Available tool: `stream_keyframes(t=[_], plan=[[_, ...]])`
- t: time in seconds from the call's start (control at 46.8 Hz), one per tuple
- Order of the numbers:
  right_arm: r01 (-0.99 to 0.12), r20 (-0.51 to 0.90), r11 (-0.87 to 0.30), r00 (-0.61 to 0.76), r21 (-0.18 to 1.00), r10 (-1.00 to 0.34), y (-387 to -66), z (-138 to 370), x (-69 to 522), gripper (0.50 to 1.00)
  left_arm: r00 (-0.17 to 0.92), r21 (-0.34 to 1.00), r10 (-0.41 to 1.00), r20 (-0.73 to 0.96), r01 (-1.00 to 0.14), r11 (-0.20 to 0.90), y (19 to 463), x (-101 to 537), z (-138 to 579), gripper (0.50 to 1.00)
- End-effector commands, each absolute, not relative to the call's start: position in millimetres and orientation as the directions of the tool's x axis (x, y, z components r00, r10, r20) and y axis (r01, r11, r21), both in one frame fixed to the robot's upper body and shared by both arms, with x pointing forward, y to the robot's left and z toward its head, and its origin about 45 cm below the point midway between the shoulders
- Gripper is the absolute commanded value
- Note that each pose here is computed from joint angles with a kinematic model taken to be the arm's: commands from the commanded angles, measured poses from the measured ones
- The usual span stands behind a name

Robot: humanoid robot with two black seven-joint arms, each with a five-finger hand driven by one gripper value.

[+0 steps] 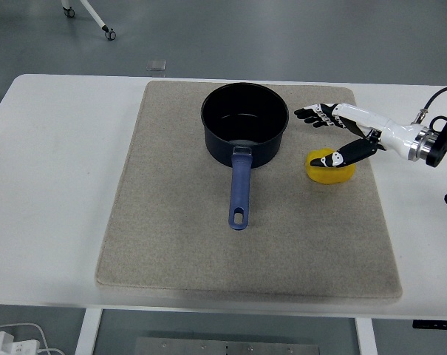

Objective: Put the potato in the blue pot

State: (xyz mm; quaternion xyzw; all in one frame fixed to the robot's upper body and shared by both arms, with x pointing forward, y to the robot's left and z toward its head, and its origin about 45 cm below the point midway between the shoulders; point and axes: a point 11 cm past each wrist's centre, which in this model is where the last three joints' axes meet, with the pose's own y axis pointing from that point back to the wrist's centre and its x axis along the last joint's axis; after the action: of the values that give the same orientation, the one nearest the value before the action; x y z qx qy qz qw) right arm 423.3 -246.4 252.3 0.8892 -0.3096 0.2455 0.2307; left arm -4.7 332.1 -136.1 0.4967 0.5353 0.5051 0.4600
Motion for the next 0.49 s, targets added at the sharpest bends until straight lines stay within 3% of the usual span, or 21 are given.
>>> stream_keyframes(t=[0.0, 0.47], plan=[[-0.658, 0.584, -0.705, 0.691, 0.265, -0.425, -246, 251, 421, 0.921, -0.085, 0.998, 0.996, 0.008, 0.067, -0.003, 332, -5, -136, 0.999], [-0.709, 0.694, -0.649, 0.615, 0.277, -0.375, -263, 233, 425, 0.921, -0.083, 0.998, 0.997, 0.008, 0.067, -0.003, 332, -5, -136, 0.999]])
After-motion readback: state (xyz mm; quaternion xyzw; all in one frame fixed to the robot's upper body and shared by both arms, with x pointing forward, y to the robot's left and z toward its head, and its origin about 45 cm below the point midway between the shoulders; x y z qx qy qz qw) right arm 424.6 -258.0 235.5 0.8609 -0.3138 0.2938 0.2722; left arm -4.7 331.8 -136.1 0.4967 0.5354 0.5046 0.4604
